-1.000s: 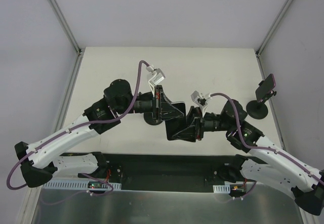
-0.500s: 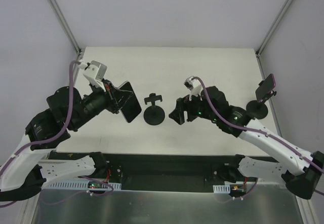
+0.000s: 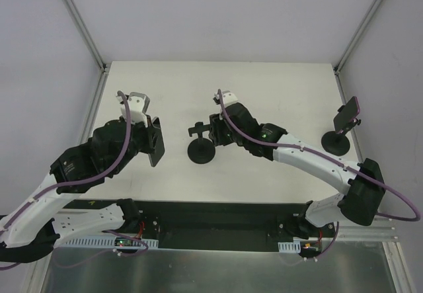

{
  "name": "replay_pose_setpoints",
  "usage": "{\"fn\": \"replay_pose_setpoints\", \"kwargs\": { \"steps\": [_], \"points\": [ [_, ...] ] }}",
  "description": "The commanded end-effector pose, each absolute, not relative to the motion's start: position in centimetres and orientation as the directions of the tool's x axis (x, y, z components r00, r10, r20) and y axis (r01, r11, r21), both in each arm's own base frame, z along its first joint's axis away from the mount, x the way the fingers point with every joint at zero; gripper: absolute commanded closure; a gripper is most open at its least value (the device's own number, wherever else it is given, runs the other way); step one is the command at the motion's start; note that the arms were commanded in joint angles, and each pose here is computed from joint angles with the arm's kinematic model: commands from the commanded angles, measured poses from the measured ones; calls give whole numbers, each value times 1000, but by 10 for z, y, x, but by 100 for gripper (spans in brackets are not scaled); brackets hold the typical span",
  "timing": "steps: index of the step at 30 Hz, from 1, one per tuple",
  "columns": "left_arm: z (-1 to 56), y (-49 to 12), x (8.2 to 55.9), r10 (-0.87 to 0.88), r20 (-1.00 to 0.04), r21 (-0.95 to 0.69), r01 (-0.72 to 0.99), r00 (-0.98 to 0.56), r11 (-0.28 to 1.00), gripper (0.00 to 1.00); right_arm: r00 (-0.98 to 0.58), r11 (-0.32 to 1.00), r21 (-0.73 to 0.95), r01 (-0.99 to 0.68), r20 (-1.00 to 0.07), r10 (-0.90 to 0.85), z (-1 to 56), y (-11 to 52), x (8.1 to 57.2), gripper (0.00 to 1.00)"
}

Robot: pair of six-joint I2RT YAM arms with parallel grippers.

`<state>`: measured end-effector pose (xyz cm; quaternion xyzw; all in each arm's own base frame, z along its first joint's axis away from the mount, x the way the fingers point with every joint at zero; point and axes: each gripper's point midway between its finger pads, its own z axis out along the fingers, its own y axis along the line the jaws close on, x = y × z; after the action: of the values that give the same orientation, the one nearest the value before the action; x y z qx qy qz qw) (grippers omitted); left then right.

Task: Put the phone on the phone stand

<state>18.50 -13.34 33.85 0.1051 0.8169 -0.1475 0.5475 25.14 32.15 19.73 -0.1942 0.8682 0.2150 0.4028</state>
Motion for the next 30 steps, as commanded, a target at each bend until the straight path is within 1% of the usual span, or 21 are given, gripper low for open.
{"fn": "replay_pose_setpoints", "kwargs": {
  "steps": [1, 3, 8, 11, 14, 15, 17, 18, 21, 23, 24, 26, 29, 30],
  "points": [
    [335, -132, 192, 10, -932, -108, 304, -362, 946, 100, -546, 830, 238, -505, -832, -94, 231, 340, 261, 55],
    [331, -135, 194, 26, -930, -95, 310, -366, 946, 100, -546, 840, 225, -493, -832, -98, 226, 342, 264, 52],
    [325, -139, 195, 51, -929, -77, 329, -365, 941, 100, -541, 863, 180, -472, -832, -122, 228, 347, 276, 53],
    [325, -143, 190, 54, -931, -90, 370, -361, 925, 100, -539, 863, 172, -474, -832, -130, 228, 353, 281, 59],
    [322, -146, 190, 57, -929, -93, 378, -366, 921, 100, -536, 868, 148, -474, -831, -151, 227, 354, 285, 68],
    [322, -147, 190, 61, -928, -91, 381, -369, 920, 100, -531, 872, 140, -470, -833, -153, 227, 353, 286, 73],
    [321, -150, 189, 68, -926, -91, 395, -372, 914, 100, -525, 873, 131, -470, -836, -158, 227, 352, 287, 79],
    [321, -150, 189, 68, -926, -92, 396, -372, 913, 100, -521, 874, 127, -469, -839, -157, 229, 351, 287, 86],
    [326, -157, 188, 51, -929, -120, 428, -368, 896, 100, -515, 872, 110, -476, -839, -175, 231, 346, 285, 96],
    [333, -172, 184, 38, -933, -154, 490, -359, 858, 100, -501, 870, 98, -484, -845, -184, 234, 342, 284, 99],
    [336, -178, 183, 33, -935, -165, 516, -353, 840, 100, -491, 850, 81, -521, -842, -221, 232, 342, 280, 99],
    [337, -192, 180, 34, -940, -177, 573, -338, 800, 100, -478, 827, 93, -555, -849, -226, 237, 344, 275, 99],
    [348, -216, 178, 16, -952, -200, 658, -306, 726, 100, -433, 759, 80, -646, -857, -279, 241, 347, 263, 99],
    [360, -228, 175, -15, -960, -215, 704, -278, 677, 100, -429, 734, 91, -673, -856, -288, 242, 349, 257, 99]
  ]
}}
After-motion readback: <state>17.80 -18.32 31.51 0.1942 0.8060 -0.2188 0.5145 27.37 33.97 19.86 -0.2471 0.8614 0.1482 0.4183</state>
